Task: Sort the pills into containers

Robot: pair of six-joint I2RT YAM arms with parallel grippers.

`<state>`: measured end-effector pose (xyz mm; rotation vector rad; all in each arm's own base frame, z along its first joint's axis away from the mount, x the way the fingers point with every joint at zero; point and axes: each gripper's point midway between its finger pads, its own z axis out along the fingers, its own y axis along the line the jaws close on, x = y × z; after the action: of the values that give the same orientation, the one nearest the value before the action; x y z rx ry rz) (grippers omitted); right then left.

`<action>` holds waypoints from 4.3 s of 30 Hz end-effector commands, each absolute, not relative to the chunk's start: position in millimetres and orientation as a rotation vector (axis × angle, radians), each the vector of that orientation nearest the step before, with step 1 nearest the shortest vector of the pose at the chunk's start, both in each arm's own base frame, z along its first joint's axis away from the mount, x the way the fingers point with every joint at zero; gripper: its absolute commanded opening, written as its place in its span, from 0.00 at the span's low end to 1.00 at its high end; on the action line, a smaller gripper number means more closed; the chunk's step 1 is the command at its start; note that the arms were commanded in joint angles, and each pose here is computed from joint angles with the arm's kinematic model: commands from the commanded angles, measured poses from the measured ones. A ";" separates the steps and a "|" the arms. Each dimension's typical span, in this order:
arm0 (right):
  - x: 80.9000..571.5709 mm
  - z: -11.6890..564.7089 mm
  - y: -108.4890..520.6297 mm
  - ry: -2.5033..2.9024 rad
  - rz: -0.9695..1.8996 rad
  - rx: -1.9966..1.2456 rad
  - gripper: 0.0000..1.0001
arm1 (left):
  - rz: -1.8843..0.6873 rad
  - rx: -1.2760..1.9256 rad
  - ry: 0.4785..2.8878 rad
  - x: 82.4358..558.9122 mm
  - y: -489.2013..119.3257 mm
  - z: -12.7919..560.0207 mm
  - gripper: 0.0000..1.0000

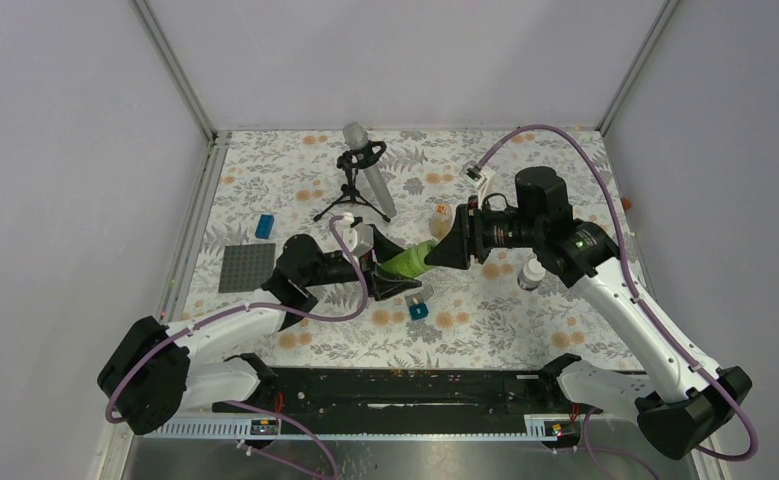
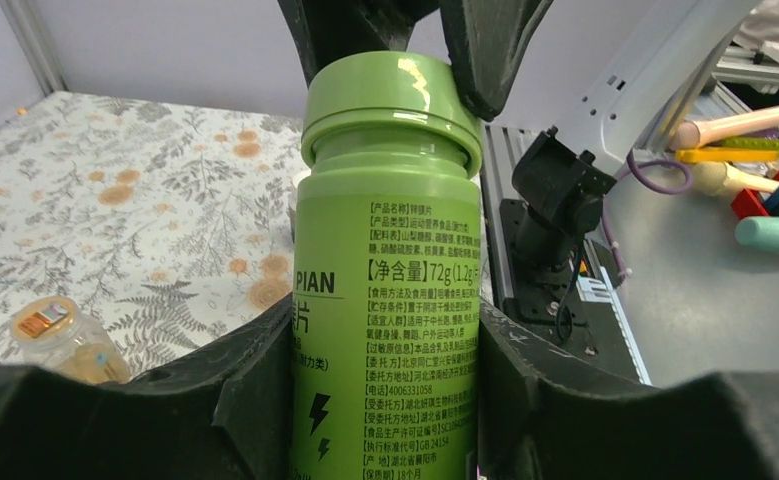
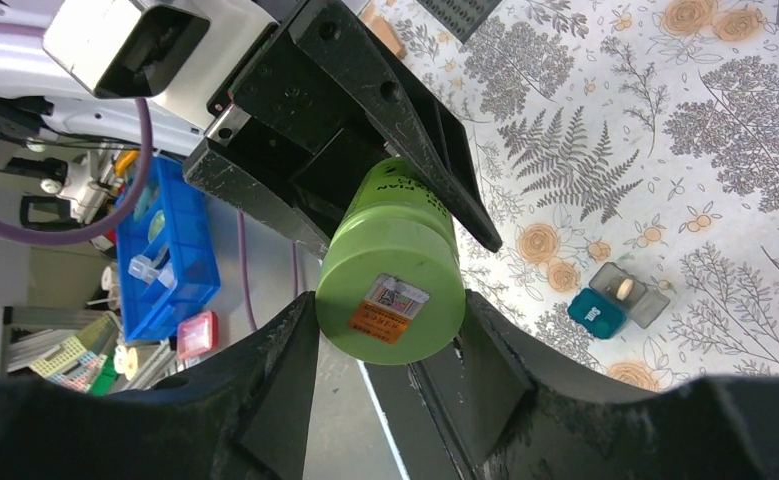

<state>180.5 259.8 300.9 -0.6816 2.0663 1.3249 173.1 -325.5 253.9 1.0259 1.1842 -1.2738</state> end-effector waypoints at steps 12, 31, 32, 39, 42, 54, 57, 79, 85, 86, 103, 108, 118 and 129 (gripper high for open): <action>155.8 287.7 268.0 2.116 1.299 -0.883 0.28 | -1.257 1.167 0.970 152.7 -326.2 304.2 0.00; 164.0 273.2 272.3 2.096 1.228 -0.840 0.25 | -1.351 1.022 0.928 154.6 -327.3 334.0 0.00; 164.3 273.6 272.9 2.087 1.235 -0.825 0.24 | -1.351 0.991 0.919 156.3 -326.1 336.8 0.00; 157.8 267.7 271.6 2.068 1.246 -0.863 0.24 | -1.374 0.957 0.925 158.9 -327.1 340.4 0.00; 154.6 258.6 269.4 2.057 1.200 -0.927 0.23 | -1.385 0.931 0.942 162.1 -327.9 344.6 0.00; 140.7 256.1 266.3 1.867 1.203 -1.089 0.20 | -1.531 0.831 1.007 156.9 -321.6 371.7 0.00; 142.0 258.3 268.4 1.888 1.220 -1.064 0.20 | -1.525 0.853 0.977 150.3 -317.9 376.0 0.00; 203.3 249.3 283.6 2.316 1.072 -0.284 0.26 | -1.056 1.012 0.880 170.9 -315.3 330.0 0.00; 205.4 263.2 279.8 2.250 1.068 -0.293 0.56 | -1.051 1.008 0.933 174.3 -314.7 312.9 0.00; 205.9 267.0 279.2 2.236 1.066 -0.302 0.60 | -1.054 1.010 0.942 173.4 -314.2 308.9 0.00; 216.8 273.1 286.0 2.218 1.049 -0.400 0.89 | -1.191 1.086 0.895 143.7 -310.2 296.1 0.00; 233.8 265.9 280.3 2.236 0.954 -0.322 0.87 | -1.179 1.069 0.901 145.7 -307.9 295.2 0.00; 232.9 294.0 261.9 2.171 1.020 -0.288 0.87 | -1.138 1.035 0.976 159.8 -306.7 286.2 0.00; 159.9 323.1 283.7 1.896 1.393 -0.900 0.96 | -1.166 1.074 1.005 159.1 -311.3 283.7 0.00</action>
<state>198.4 272.7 305.2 -0.6075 2.0593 1.1991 158.0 -309.1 251.8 1.0619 1.1178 -1.1857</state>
